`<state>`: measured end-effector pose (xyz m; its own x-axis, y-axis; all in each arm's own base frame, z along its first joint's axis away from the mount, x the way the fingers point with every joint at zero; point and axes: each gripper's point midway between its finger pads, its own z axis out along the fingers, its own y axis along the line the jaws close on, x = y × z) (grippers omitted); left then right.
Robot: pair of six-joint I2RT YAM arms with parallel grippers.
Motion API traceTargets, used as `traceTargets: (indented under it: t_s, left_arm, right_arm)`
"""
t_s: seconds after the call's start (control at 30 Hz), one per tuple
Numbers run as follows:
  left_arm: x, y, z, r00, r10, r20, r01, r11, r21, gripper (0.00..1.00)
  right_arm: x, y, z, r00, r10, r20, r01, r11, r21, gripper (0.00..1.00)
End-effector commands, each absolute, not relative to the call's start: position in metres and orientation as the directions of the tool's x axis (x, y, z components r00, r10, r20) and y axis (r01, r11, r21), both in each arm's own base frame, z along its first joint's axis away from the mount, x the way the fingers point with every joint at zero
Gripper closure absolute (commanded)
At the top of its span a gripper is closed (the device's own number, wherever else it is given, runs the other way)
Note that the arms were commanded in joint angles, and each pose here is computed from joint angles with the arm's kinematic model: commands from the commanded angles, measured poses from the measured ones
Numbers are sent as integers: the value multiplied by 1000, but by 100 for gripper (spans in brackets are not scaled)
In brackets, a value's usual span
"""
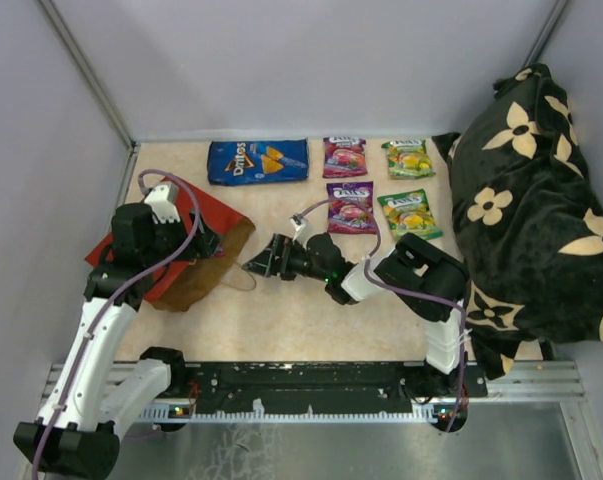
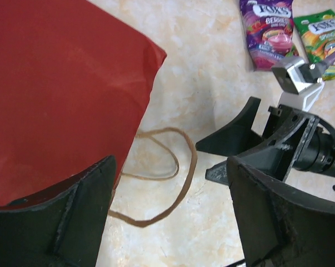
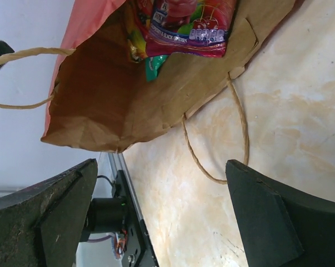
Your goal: Take the snacks out of the paper bag
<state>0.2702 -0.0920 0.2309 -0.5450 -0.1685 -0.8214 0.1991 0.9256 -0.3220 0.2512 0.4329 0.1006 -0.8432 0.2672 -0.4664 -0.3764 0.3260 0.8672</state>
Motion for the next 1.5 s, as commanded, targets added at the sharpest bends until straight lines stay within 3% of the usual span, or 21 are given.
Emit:
traceTargets:
  t_s: [0.0, 0.23, 0.3, 0.4, 0.47, 0.5, 0.67, 0.87, 0.93, 1.17, 1.27, 1.37, 1.47]
  left_arm:
    - [255, -91, 220, -576, -163, -801, 189, 927, -324, 15]
    - [264, -93, 201, -618, -144, -773, 182, 930, -319, 24]
    - [267, -96, 196, -627, -142, -766, 190, 926, -327, 44]
    - [272, -97, 196, -631, -148, -761, 186, 924, -334, 80]
    - [278, -95, 200, -619, -162, -769, 168, 929, -331, 98]
    - [281, -94, 205, -607, -171, -776, 159, 930, -330, 100]
    - [300, -86, 234, -504, -223, -835, 125, 937, -326, 100]
    - [316, -81, 252, -436, -234, -869, 109, 945, -309, 100]
    - [318, -80, 252, -431, -231, -872, 103, 948, -302, 100]
    - [309, -48, 277, -331, -202, -922, -5, 977, -212, 100]
    - [300, -39, 285, -335, -178, -925, -33, 984, -177, 100]
    - [295, -34, 287, -406, -143, -903, -51, 990, -134, 100]
    - [294, -42, 286, -455, -128, -881, -11, 990, -138, 100]
  right_arm:
    - [250, 449, 141, -811, 296, -505, -453, 228, 862, 1]
    - [250, 470, 143, -826, 313, -469, -419, 216, 882, 1]
    - [255, 477, 147, -831, 367, -418, -369, 199, 908, 1]
    - [267, 485, 152, -845, 469, -257, -231, 114, 966, 3]
    - [274, 489, 150, -845, 520, -119, -119, 34, 992, 9]
    - [277, 491, 148, -840, 540, -51, -61, 0, 998, 12]
    - [275, 494, 123, -730, 636, 248, 228, -115, 967, 22]
    - [273, 533, 111, -660, 561, 499, 452, -233, 861, 26]
    - [273, 547, 106, -653, 533, 538, 500, -231, 835, 27]
    - [287, 547, 79, -551, 646, 528, 585, -153, 797, 35]
    - [296, 548, 73, -552, 697, 457, 581, -72, 811, 36]
    - [306, 547, 67, -541, 777, 321, 567, 56, 822, 35]
    - [313, 552, 59, -527, 804, 275, 584, 107, 805, 35]
